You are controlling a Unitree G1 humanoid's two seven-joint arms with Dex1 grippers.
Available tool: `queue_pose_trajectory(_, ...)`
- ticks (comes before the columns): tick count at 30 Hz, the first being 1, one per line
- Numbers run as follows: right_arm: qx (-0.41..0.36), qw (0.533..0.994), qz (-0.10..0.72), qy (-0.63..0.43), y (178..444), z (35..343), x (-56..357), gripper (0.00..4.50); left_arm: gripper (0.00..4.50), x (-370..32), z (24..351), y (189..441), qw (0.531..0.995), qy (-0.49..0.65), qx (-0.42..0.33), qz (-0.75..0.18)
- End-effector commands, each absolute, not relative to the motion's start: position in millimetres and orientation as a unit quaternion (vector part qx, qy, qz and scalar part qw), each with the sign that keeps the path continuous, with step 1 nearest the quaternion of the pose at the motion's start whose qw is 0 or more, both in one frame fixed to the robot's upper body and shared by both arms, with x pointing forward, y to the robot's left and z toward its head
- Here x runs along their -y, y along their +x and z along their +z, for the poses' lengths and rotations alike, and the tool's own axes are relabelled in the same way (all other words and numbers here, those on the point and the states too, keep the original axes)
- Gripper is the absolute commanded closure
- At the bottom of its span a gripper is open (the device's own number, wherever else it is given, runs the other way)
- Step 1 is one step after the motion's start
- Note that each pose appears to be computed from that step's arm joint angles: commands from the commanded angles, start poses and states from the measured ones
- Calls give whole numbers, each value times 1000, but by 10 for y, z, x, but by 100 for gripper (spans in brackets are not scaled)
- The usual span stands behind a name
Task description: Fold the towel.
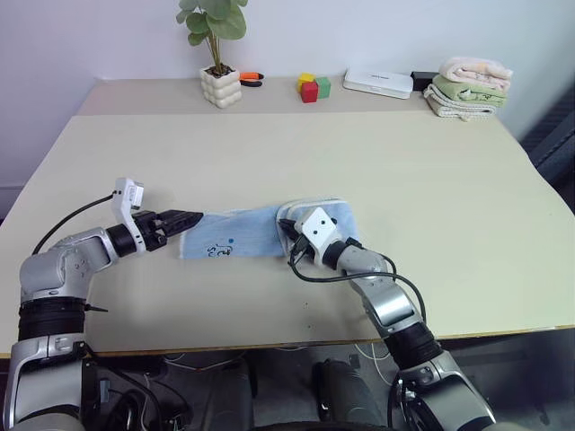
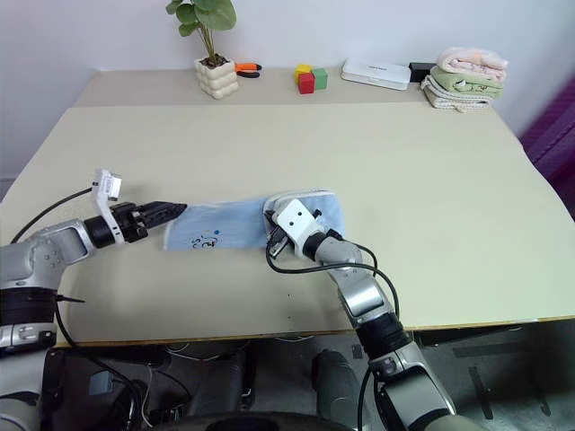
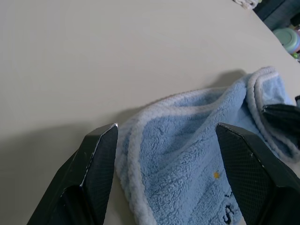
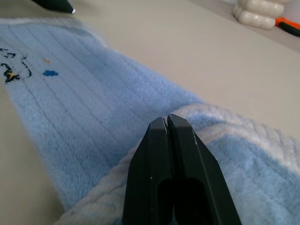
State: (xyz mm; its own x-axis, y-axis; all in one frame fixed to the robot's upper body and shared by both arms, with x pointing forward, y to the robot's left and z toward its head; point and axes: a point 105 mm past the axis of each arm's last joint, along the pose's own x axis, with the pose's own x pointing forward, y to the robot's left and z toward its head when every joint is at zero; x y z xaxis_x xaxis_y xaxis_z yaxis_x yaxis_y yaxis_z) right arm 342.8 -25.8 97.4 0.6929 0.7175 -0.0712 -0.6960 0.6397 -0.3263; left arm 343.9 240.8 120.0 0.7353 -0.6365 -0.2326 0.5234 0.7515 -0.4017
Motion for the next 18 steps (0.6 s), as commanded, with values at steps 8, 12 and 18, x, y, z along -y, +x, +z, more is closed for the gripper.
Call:
queue_pose_trajectory(8,58,906,383,-169,3448,1109,245,450,348,-2374,1136,3517,920,-134,-186,-318)
queue_pose_trajectory(12,58,907,382,-169,3449,1110,240,450,448,-2383,1141,3529,920,-135,-184,-317)
queue_pose_trajectory(18,59,907,382,-169,3451,1111,230,450,448,-2420,1184,3547,924,-134,-177,-311)
